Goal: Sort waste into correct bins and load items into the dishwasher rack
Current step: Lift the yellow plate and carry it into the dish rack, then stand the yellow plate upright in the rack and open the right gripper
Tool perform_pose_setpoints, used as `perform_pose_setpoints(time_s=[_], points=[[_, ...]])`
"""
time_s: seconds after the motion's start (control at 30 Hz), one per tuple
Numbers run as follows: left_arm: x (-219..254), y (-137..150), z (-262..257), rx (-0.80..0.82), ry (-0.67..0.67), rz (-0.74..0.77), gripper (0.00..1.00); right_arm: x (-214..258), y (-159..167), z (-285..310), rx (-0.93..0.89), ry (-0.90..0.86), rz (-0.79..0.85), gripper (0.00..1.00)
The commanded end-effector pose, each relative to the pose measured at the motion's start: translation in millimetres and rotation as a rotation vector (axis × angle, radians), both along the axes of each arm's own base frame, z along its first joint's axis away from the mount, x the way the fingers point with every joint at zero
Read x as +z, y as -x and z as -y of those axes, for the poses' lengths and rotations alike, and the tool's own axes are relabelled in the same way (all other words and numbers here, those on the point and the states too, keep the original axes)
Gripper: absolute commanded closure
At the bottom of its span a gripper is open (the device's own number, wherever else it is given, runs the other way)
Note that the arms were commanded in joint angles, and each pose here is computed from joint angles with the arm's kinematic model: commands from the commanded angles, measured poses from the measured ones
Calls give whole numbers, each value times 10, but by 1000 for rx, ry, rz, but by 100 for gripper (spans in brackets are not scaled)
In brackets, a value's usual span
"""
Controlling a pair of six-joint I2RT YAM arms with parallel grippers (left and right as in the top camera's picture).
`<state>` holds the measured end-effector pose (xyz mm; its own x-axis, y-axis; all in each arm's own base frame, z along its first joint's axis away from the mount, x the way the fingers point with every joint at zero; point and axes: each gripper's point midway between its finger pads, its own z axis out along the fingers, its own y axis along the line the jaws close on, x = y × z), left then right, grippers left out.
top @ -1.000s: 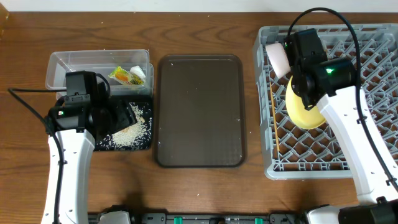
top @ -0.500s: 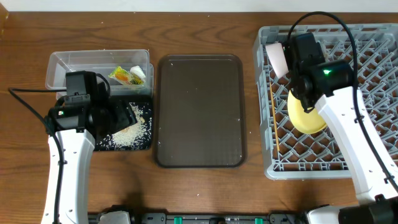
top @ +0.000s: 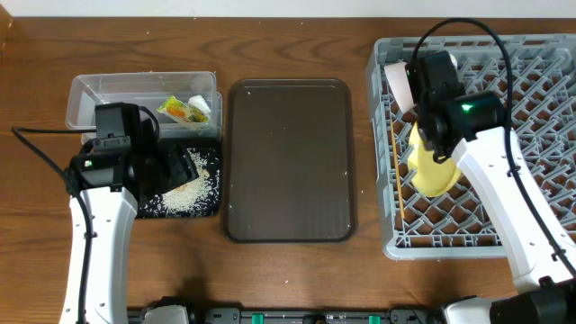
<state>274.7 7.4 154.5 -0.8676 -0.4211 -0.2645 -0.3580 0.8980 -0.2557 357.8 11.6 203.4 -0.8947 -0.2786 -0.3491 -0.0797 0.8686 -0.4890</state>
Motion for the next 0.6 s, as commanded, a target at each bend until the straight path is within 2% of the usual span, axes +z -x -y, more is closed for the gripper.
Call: perform_pose_setpoints(time_s=[0.0,0.3,0.57], points=[[31,-31,-37,11,-12,7,27,-130,18,-488,96,-272,-37,71],[30,-30,-37,11,-12,7,27,-137,12,-695,127,-390,-41,66],[30,-30,-37,11,-12,7,26,-17,-78,-833,16,-637,23,69]])
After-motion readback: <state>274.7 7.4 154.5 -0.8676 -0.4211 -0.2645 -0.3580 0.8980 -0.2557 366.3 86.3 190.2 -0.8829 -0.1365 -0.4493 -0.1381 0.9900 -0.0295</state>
